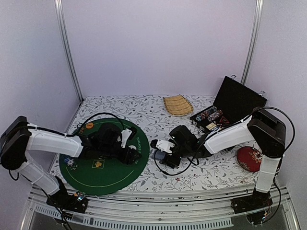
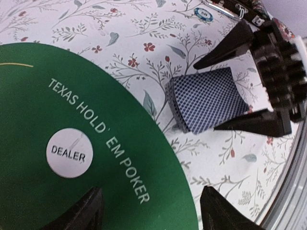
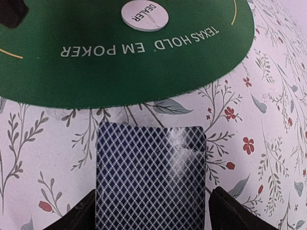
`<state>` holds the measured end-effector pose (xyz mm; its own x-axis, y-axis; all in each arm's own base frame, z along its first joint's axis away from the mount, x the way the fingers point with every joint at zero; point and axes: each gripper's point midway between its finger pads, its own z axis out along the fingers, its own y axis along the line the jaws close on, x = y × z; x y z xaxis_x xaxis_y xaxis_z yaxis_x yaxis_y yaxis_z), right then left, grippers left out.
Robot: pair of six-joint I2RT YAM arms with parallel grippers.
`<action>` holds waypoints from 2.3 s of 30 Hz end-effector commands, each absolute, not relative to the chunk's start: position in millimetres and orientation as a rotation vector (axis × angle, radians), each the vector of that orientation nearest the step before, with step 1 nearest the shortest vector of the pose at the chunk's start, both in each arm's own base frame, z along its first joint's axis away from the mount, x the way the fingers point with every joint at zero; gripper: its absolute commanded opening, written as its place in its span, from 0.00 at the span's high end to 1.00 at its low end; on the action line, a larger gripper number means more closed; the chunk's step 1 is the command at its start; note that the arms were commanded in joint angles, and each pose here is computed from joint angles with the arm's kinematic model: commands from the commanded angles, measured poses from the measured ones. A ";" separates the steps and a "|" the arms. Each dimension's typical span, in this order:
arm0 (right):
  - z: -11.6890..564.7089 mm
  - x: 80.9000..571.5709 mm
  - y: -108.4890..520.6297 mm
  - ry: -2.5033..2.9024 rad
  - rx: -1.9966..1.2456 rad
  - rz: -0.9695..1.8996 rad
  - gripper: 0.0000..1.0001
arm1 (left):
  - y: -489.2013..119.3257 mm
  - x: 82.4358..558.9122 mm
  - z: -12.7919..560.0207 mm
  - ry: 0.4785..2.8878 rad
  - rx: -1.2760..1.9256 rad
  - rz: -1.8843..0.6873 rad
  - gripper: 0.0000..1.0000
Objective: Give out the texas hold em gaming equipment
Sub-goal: Move the poker card to the center of the board, then pick up the poker card from the face-down deck piles.
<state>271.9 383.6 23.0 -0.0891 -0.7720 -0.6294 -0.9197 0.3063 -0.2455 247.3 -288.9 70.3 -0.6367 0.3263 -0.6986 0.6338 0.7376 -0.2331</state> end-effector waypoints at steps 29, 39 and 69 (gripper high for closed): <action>155.0 271.4 332.4 1.684 -1.099 0.495 0.01 | -373.6 302.0 26.3 2.534 0.557 -0.857 0.28; 148.9 270.5 332.1 1.690 -1.113 0.492 0.01 | -374.8 288.7 12.8 2.556 0.675 -0.801 0.34; 151.8 273.6 326.6 1.682 -1.109 0.448 0.01 | -364.4 284.6 34.0 2.494 0.755 -0.719 0.92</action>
<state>270.3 330.6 142.0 -0.0675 -0.4663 -0.8820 -0.8528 0.4858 -0.1916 291.9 -366.2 24.4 -0.7692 0.3633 -0.5257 0.5830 0.7358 -0.3446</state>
